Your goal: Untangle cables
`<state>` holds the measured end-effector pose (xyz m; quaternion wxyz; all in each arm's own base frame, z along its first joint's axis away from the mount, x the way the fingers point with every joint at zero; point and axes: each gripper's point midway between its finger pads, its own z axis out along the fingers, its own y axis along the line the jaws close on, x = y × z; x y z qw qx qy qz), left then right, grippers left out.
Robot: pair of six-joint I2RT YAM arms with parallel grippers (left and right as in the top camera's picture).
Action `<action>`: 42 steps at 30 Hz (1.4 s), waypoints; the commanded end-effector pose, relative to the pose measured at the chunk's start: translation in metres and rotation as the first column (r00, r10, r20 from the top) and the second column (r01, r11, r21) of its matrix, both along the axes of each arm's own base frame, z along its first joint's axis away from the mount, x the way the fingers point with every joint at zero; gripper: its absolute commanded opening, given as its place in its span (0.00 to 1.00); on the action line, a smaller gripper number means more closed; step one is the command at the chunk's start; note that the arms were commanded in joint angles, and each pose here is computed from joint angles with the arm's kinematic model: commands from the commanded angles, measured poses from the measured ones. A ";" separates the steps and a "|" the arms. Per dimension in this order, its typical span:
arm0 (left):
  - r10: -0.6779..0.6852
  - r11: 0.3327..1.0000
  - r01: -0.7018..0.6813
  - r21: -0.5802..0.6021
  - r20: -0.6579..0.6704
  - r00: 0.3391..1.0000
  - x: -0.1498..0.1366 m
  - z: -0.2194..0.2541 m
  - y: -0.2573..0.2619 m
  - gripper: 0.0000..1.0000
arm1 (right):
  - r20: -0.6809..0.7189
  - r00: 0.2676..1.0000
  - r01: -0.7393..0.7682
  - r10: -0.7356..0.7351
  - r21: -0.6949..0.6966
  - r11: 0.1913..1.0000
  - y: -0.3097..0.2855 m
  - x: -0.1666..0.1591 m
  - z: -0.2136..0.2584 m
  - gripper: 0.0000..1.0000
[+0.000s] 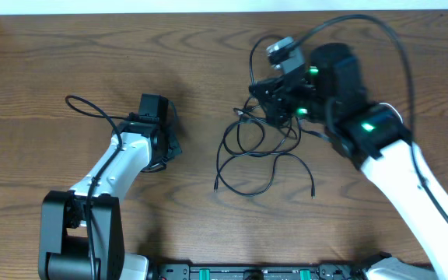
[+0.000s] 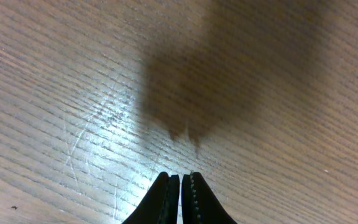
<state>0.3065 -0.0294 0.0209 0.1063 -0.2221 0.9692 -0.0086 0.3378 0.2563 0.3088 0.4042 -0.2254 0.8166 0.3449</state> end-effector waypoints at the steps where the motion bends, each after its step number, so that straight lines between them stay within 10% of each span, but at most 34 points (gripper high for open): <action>1: 0.017 1.000 -0.017 0.005 -0.019 1.000 -0.005 -0.005 0.003 0.10 | 0.150 0.988 -0.055 0.039 0.100 0.994 -0.007 -0.023 0.061 0.01; 9: 0.017 1.000 -0.017 0.006 -0.022 1.000 -0.006 -0.005 0.003 0.10 | 0.308 0.927 0.186 -0.213 0.117 0.976 -0.057 -0.029 0.112 0.01; 19: 0.016 1.000 -0.016 0.005 -0.022 1.000 -0.006 -0.005 0.002 0.10 | 0.147 0.901 0.430 -0.408 -0.175 0.886 -0.103 -0.014 0.030 0.01; 42: 0.016 1.000 -0.016 0.006 -0.025 1.000 -0.007 -0.005 0.003 0.10 | -0.302 0.826 0.133 -0.476 -0.715 0.686 -0.110 -0.004 -0.197 0.06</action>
